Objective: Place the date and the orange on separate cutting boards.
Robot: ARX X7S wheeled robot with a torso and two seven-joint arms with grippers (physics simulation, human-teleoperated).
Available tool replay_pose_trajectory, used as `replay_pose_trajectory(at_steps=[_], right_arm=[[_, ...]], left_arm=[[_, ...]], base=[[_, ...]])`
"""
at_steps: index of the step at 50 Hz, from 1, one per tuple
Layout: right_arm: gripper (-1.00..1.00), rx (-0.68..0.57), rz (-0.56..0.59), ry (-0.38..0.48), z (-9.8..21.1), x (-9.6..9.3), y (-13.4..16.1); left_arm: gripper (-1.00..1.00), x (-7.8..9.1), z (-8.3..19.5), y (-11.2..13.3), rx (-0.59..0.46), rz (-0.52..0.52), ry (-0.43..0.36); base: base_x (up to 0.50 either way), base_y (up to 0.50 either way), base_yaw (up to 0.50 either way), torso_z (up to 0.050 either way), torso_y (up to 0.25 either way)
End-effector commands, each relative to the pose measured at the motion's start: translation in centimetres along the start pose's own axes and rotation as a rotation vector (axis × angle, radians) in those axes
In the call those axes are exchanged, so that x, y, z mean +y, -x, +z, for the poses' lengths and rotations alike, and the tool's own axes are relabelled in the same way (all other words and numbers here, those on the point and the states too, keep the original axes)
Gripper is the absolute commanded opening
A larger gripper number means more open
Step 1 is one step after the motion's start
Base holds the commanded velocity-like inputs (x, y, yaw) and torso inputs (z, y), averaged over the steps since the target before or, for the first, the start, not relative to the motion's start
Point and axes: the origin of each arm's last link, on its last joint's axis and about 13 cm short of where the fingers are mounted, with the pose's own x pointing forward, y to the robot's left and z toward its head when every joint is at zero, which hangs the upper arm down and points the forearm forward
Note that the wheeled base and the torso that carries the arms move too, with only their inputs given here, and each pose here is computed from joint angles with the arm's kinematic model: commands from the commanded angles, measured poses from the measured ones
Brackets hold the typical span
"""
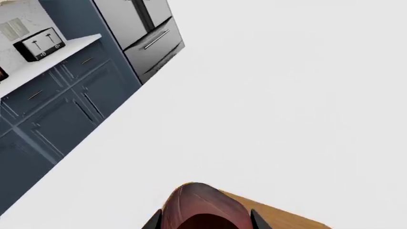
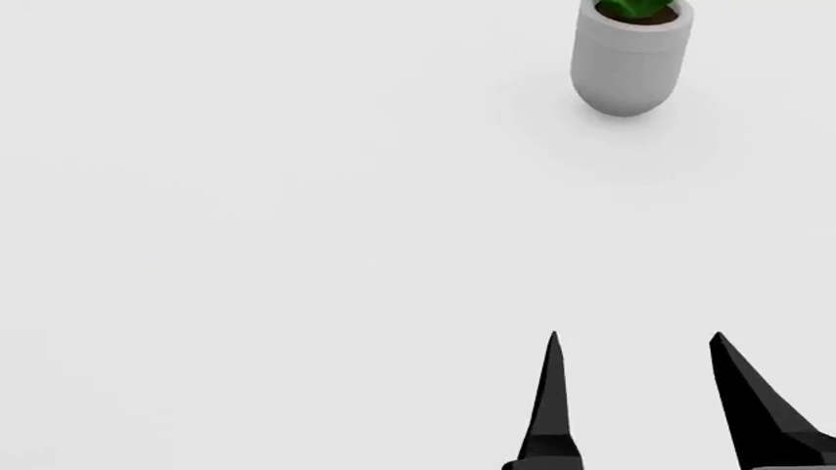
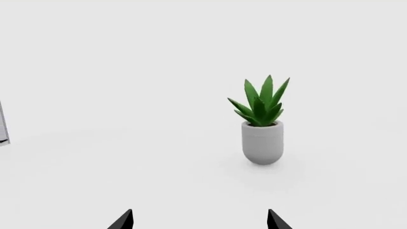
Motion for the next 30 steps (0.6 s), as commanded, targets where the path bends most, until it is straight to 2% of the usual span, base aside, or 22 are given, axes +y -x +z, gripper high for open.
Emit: replay_pose_trajectory(at_steps=[1, 4, 13, 14, 19, 20, 24, 25, 28, 29, 30], right_arm=[[1.0, -0.037, 0.006, -0.008, 0.2, 0.0, -0.2], [1.0, -0.041, 0.002, -0.007, 0.2, -0.1, -0.2], [1.0, -0.04, 0.003, -0.007, 0.2, -0.1, -0.2], [1.0, -0.04, 0.001, -0.008, 0.2, -0.1, -0.2], [1.0, -0.034, 0.004, -0.006, 0.1, -0.1, -0.2], [1.0, -0.033, 0.004, -0.006, 0.0, -0.1, -0.2], [1.0, -0.033, 0.003, -0.003, 0.1, -0.1, -0.2], [1.0, -0.031, 0.005, -0.002, 0.0, -0.1, -0.2], [1.0, -0.028, 0.006, -0.003, 0.0, -0.1, -0.2], [1.0, -0.028, 0.006, 0.001, 0.0, 0.0, -0.2], [1.0, -0.024, -0.008, 0.048, -0.1, -0.1, -0.2]], left_arm=[[-1.0, -1.8, -2.2, -0.8, 0.07, -0.114, 0.026], [-1.0, -2.3, -2.8, -1.0, 0.094, -0.124, 0.024], [-1.0, -2.1, -4.6, -1.3, 0.15, -0.114, 0.018], [-1.0, -2.0, -4.9, -1.2, 0.18, -0.118, 0.031], [-1.0, -2.3, -5.6, -1.4, 0.193, -0.125, 0.017], [-1.0, -2.4, -5.8, -1.5, 0.193, -0.12, -0.021], [-1.0, -2.3, -5.8, -1.4, 0.198, -0.126, -0.011], [-1.0, -2.3, -5.9, -1.5, 0.195, -0.111, -0.042], [-1.0, -2.3, -5.9, -1.5, 0.199, -0.12, -0.024], [-1.0, -2.3, -5.9, -1.5, 0.199, -0.121, -0.023], [-1.0, -2.4, -6.0, -1.5, 0.199, -0.116, -0.038]], base=[[0.0, 0.0, 0.0, 0.0, 0.0], [0.0, 0.0, 0.0, 0.0, 0.0], [0.0, 0.0, 0.0, 0.0, 0.0], [0.0, 0.0, 0.0, 0.0, 0.0], [0.0, 0.0, 0.0, 0.0, 0.0], [0.0, 0.0, 0.0, 0.0, 0.0], [0.0, 0.0, 0.0, 0.0, 0.0], [0.0, 0.0, 0.0, 0.0, 0.0], [0.0, 0.0, 0.0, 0.0, 0.0], [0.0, 0.0, 0.0, 0.0, 0.0], [0.0, 0.0, 0.0, 0.0, 0.0]])
